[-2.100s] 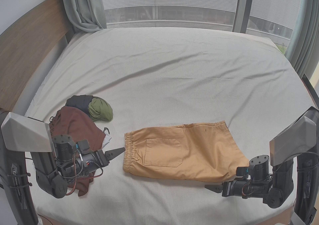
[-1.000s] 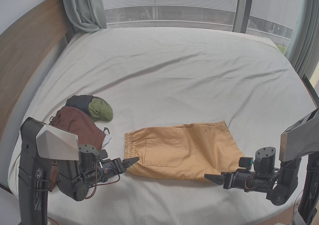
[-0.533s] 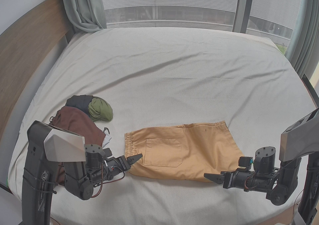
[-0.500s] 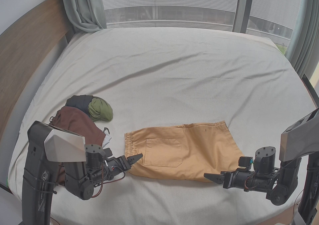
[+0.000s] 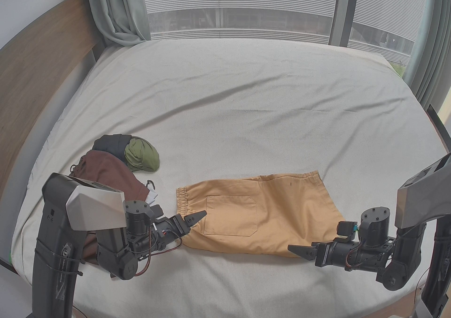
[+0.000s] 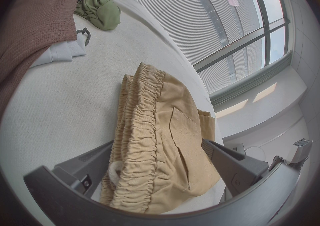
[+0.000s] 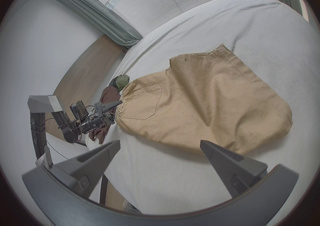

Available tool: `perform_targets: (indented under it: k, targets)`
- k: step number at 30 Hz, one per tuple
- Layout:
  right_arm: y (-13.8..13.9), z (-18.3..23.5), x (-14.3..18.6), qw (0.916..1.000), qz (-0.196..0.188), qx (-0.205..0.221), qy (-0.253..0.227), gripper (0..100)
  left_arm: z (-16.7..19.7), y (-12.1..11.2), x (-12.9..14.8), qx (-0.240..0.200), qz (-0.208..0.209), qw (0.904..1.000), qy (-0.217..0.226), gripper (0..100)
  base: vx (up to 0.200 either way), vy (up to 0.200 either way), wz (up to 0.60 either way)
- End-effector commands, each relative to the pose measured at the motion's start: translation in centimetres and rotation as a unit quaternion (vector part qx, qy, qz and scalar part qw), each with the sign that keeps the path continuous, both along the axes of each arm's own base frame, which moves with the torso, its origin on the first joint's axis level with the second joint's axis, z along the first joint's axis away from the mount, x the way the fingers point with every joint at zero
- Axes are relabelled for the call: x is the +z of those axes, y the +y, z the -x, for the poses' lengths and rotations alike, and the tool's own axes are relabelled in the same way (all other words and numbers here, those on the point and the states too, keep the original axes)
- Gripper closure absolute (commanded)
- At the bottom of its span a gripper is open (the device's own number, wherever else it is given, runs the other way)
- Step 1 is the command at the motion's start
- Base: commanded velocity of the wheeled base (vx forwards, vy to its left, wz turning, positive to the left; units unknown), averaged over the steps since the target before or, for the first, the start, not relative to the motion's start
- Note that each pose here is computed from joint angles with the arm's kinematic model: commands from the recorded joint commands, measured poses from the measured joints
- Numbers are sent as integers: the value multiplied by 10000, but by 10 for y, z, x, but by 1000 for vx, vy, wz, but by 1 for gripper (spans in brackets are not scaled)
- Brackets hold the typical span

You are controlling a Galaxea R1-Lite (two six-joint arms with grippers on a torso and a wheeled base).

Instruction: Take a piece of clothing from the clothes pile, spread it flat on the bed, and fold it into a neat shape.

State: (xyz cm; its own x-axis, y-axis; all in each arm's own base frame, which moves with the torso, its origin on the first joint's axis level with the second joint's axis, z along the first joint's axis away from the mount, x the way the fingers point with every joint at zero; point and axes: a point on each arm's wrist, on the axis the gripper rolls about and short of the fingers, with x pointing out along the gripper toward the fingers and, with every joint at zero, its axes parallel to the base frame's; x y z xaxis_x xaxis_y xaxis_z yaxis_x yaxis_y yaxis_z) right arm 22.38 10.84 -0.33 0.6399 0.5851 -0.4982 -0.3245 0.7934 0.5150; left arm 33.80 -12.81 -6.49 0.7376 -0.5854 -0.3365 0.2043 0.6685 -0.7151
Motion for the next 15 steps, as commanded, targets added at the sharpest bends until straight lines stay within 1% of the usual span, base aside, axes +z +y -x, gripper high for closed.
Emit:
perform_targets:
  k: [1, 6, 7, 15]
  targets:
    - [1, 0, 0, 10000, 2, 16, 5, 0, 0, -1, -1, -19, 5, 10000, 0, 0, 0, 0, 0]
    - [0, 0, 0, 10000, -5, 8, -9, 0, 0, -1, 0, -41, 10, 10000, 2, 0, 0, 0, 0]
    - [0, 0, 0, 10000, -5, 8, -9, 0, 0, -1, 0, -41, 10, 10000, 2, 100, 0, 0, 0]
    - [0, -9, 0, 9999, -53, -87, -111, 0, 2, 1, 0, 32, 51, 10000, 76, 100, 0, 0, 0]
